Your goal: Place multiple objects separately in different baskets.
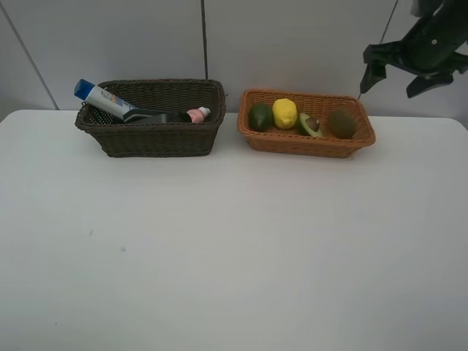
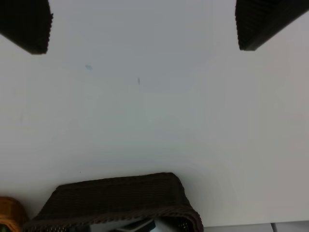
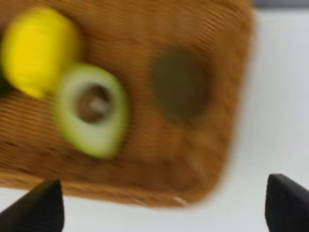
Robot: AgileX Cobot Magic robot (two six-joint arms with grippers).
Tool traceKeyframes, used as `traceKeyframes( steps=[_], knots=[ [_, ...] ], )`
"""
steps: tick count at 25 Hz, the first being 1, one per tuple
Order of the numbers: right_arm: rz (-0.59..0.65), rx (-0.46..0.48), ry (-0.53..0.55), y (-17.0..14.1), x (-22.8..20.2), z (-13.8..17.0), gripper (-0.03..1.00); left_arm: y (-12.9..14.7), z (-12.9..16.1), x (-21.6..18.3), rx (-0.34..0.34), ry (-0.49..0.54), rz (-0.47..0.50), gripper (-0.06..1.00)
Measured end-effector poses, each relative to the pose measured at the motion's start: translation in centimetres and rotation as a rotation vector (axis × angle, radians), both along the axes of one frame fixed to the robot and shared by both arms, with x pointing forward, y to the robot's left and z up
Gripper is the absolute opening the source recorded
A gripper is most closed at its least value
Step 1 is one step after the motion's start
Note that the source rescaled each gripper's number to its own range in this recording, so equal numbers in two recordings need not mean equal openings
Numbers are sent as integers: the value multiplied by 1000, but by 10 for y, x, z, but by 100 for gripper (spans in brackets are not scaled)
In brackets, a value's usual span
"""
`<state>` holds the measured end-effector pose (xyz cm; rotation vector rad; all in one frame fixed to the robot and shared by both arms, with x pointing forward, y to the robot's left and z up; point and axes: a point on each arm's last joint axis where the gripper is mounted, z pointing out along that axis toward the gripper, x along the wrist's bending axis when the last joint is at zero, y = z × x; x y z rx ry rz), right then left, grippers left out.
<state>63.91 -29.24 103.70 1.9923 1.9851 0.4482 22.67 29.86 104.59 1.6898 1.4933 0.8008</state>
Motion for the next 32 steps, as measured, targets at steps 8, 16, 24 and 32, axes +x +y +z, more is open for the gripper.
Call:
traceKeyframes(
  steps=[8, 16, 24, 32],
  knots=[
    [-129, -25, 86, -48, -66, 0, 97, 0, 0, 0, 0, 0, 0, 100],
    [-128, -34, 43, -36, -168, 31, 97, 0, 0, 0, 0, 0, 0, 100],
    [-134, -33, -180, -22, -281, 47, 97, 0, 0, 0, 0, 0, 0, 100],
    [-133, -52, -538, -10, -376, 47, 97, 0, 0, 0, 0, 0, 0, 100]
  ],
)
